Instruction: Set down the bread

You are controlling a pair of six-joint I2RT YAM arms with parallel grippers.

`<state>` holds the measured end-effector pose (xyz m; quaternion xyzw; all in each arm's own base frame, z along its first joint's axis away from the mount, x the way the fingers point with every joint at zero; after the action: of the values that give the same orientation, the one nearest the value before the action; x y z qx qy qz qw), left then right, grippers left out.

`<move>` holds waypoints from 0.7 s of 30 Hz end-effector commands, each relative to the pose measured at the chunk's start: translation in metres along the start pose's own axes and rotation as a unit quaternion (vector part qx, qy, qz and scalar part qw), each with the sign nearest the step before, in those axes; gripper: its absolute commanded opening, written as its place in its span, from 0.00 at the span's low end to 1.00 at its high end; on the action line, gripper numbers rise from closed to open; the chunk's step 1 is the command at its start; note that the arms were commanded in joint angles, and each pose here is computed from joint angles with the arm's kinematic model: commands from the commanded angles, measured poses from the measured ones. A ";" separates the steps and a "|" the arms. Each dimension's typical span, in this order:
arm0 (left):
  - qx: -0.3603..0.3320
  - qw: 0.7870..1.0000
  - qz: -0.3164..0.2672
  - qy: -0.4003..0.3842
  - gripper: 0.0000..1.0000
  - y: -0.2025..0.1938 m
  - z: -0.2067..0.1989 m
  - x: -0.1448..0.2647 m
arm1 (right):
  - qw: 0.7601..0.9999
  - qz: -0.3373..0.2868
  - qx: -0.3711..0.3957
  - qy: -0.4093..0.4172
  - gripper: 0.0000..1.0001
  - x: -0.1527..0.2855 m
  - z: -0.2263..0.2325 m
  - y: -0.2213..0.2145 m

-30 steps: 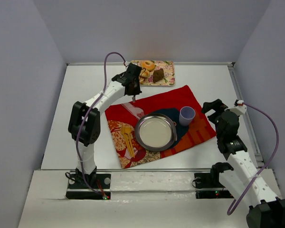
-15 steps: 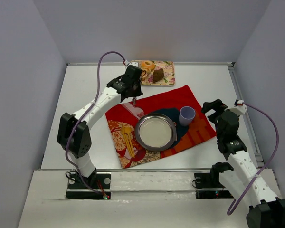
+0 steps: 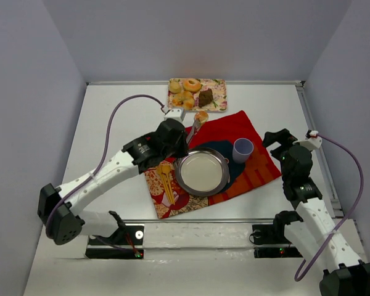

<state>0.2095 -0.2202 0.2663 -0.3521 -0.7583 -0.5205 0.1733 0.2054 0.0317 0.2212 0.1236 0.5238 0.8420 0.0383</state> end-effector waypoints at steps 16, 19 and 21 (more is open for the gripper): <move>0.015 0.989 0.140 -0.038 0.06 -0.123 -0.009 0.082 | 0.999 -0.041 -0.011 0.027 1.00 0.005 0.005 0.014; 0.017 0.990 0.141 -0.015 0.17 -0.127 -0.003 0.080 | 0.999 -0.041 -0.011 0.026 1.00 0.005 0.005 0.014; 0.017 0.990 0.138 -0.020 0.26 -0.126 -0.004 0.080 | 0.999 -0.040 -0.010 0.025 1.00 0.004 0.005 0.014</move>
<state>0.0627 -0.2246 0.2363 -0.4847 -0.7012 -0.4733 0.2222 0.2015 0.0322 0.2279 0.1043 0.5202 0.8466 0.0417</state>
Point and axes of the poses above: each gripper's point midway between its finger pads, its own x axis back along the fingers, its own z axis along the line the jaws close on, y = z × x, the point moved 10 cm from there along x, back along the fingers, and after that the axes turned 8 degrees about x, right-handed, at the moved point
